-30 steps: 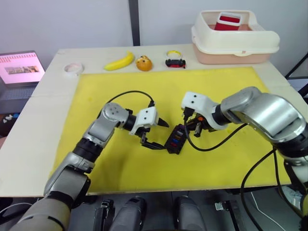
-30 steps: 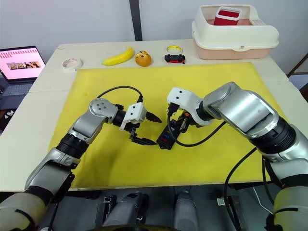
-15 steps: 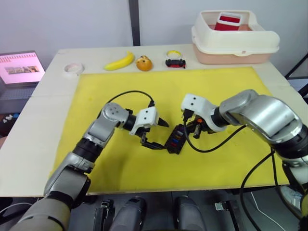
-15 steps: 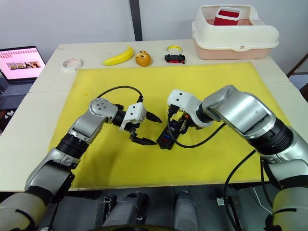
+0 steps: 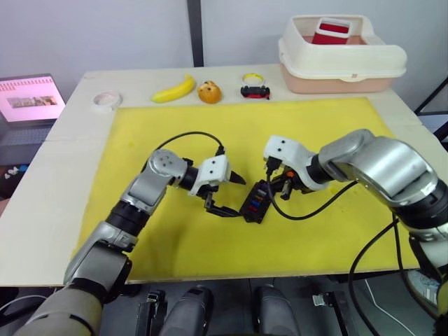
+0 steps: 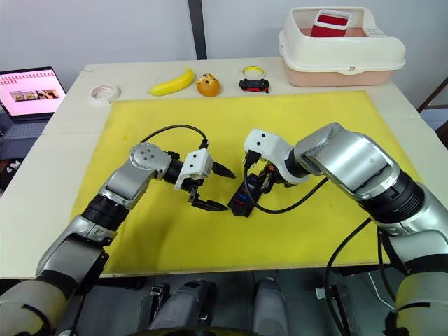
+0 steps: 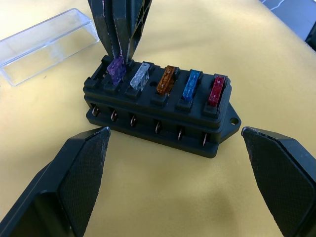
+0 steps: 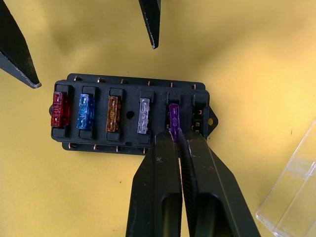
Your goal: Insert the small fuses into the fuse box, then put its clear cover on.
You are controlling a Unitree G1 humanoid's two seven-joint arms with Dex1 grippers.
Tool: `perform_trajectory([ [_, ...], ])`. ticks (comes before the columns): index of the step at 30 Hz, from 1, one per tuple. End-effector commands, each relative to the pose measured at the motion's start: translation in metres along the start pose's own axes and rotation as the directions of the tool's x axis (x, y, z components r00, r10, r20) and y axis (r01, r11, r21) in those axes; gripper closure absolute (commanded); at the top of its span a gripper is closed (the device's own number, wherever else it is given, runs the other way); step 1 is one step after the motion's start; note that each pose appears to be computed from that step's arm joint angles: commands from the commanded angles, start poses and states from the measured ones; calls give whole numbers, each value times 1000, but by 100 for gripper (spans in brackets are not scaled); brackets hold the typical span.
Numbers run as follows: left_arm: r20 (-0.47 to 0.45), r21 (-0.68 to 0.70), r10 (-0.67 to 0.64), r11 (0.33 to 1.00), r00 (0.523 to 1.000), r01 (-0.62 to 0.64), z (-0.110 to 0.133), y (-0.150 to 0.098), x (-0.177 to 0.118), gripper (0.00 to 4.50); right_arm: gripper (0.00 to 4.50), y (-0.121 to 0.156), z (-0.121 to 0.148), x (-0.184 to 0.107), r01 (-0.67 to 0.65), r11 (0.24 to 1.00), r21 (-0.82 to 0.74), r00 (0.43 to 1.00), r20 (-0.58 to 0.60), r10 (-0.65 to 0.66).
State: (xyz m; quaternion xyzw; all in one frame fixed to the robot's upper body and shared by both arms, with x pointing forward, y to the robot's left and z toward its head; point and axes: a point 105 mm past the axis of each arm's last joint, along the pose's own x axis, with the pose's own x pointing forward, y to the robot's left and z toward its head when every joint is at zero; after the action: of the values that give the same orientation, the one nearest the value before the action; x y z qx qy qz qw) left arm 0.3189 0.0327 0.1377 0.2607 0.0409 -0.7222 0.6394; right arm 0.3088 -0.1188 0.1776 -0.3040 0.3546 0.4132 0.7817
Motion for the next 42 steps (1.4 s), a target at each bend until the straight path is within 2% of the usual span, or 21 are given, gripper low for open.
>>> perform_trajectory([
  [1, 13, 33, 6, 999, 1000, -6, 7, 1, 0, 0, 380, -5, 8, -11, 40, 999, -15, 999, 33, -39],
  [2, 13, 33, 6, 999, 1000, -6, 7, 1, 0, 0, 351, -5, 9, -11, 41, 999, -14, 999, 34, -40],
  [4, 13, 33, 6, 999, 1000, -7, 7, 1, 0, 0, 261, -5, 14, -15, 41, 999, -10, 998, 54, -40],
  [10, 9, 30, 6, 1000, 1000, -6, 7, 1, -1, 0, 261, -9, 21, -26, 88, 995, -44, 991, 105, -83],
  [16, 7, 30, 10, 1000, 1000, -10, 7, 1, -3, 0, 261, -7, 29, -28, 162, 982, -102, 948, 293, -126],
  [19, 8, 29, 10, 1000, 1000, -11, 6, 0, -4, 0, 348, -1, 23, -25, 198, 975, -106, 908, 394, -141],
  [21, 7, 29, 10, 1000, 1000, -11, 6, 0, -4, 0, 437, 8, 16, -22, 204, 970, -133, 895, 428, -129],
  [22, 7, 28, 11, 1000, 1000, -11, 6, -1, -4, 0, 445, 10, 15, -21, 211, 968, -133, 887, 443, -132],
  [30, 2, 32, 5, 999, 1000, -5, 6, -1, -5, 0, 445, 15, 7, -15, 266, 963, -47, 801, 566, -193],
  [42, -6, 37, 2, 999, 1000, -2, 6, 0, -5, 0, 445, 20, -6, -9, 216, 976, -15, 813, 557, -171],
])
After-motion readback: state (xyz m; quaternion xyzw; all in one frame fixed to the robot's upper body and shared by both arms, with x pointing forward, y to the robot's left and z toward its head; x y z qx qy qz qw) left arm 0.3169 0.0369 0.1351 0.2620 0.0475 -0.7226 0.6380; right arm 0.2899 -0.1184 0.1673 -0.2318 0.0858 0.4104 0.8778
